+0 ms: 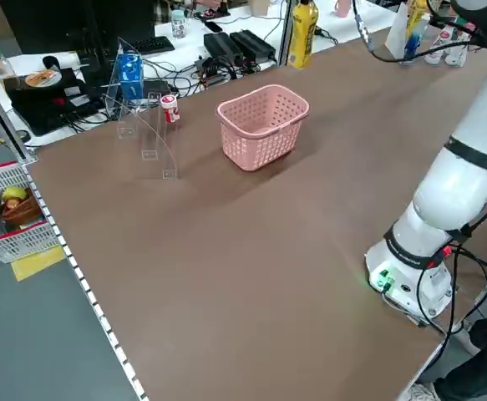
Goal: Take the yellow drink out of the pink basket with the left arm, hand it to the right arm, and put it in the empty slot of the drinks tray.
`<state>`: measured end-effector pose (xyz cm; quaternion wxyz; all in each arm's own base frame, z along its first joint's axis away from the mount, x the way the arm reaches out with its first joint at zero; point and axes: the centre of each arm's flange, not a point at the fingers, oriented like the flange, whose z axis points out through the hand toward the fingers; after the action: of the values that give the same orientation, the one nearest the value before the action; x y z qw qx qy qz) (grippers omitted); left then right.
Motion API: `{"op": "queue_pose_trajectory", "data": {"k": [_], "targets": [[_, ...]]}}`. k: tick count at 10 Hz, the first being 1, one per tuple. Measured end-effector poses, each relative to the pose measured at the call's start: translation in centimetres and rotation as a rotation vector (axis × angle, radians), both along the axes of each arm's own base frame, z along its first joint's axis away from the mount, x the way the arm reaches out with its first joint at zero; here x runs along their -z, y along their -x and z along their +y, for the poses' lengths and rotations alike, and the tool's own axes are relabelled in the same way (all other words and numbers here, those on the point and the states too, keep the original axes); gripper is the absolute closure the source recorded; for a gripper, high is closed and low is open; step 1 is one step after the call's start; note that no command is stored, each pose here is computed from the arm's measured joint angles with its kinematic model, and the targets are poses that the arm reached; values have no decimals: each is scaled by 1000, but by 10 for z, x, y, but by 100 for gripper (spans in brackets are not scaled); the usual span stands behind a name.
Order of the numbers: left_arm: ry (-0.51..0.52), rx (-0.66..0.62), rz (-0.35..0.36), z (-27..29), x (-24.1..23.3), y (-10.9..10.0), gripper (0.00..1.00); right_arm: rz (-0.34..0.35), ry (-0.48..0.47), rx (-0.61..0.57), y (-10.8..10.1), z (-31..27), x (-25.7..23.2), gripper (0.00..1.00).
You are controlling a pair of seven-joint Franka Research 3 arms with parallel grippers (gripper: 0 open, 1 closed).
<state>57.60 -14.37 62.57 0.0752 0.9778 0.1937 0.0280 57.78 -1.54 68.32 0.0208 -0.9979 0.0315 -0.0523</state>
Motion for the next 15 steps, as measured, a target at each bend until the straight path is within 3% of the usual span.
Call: {"op": "queue_pose_trajectory", "data": {"k": [15], "targets": [[-42, 63, 52, -161, 51, 16, 66, 0, 0, -3, 0, 2, 0, 1]]}}
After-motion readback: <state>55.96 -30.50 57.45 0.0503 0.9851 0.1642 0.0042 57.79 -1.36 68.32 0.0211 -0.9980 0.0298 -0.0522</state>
